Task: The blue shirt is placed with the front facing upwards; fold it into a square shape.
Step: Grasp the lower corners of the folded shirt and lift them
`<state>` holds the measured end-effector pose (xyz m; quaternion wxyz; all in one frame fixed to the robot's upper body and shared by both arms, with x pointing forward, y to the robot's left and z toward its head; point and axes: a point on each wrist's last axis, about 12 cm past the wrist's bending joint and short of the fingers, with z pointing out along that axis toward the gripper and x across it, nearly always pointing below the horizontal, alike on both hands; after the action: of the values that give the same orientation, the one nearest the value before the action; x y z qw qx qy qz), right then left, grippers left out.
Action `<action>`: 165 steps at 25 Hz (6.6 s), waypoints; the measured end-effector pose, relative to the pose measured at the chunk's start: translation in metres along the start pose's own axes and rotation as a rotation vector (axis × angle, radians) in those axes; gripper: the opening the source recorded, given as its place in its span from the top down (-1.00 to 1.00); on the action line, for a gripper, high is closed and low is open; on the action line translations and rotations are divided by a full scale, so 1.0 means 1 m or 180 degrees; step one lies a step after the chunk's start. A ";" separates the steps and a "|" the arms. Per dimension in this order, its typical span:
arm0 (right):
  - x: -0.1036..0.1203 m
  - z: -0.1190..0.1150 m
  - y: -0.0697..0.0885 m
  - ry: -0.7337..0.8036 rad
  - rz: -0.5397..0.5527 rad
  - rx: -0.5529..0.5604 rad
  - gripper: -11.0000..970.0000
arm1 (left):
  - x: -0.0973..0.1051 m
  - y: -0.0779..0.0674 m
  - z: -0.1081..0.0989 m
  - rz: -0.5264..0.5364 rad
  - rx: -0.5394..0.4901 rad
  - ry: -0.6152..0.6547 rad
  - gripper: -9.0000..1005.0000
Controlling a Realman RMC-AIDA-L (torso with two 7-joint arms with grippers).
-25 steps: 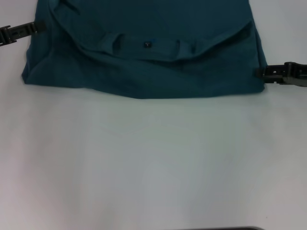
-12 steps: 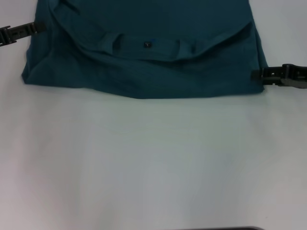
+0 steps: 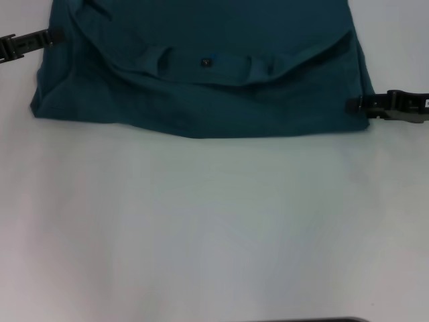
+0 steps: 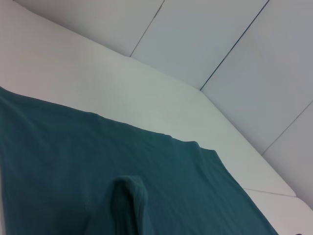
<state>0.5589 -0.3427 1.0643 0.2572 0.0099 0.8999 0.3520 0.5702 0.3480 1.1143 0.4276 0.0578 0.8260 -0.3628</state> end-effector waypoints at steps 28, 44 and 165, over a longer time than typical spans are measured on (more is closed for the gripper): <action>-0.002 0.017 0.010 -0.0010 -0.0074 -0.0031 0.44 | 0.003 0.002 -0.001 -0.0027 -0.0038 0.0023 -0.63; -0.007 0.012 0.007 -0.0061 -0.0073 -0.0004 0.89 | 0.021 0.015 -0.015 0.0066 -0.0245 0.0218 -0.63; 0.158 -0.091 -0.036 -0.0333 0.0038 -0.0471 0.89 | 0.104 -0.005 -0.081 0.0270 0.0694 0.1432 0.95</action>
<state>0.3848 -0.3961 1.0257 0.3018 0.0145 0.8567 0.4181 0.4491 0.3742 1.0694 0.2392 0.2174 0.8532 -0.4094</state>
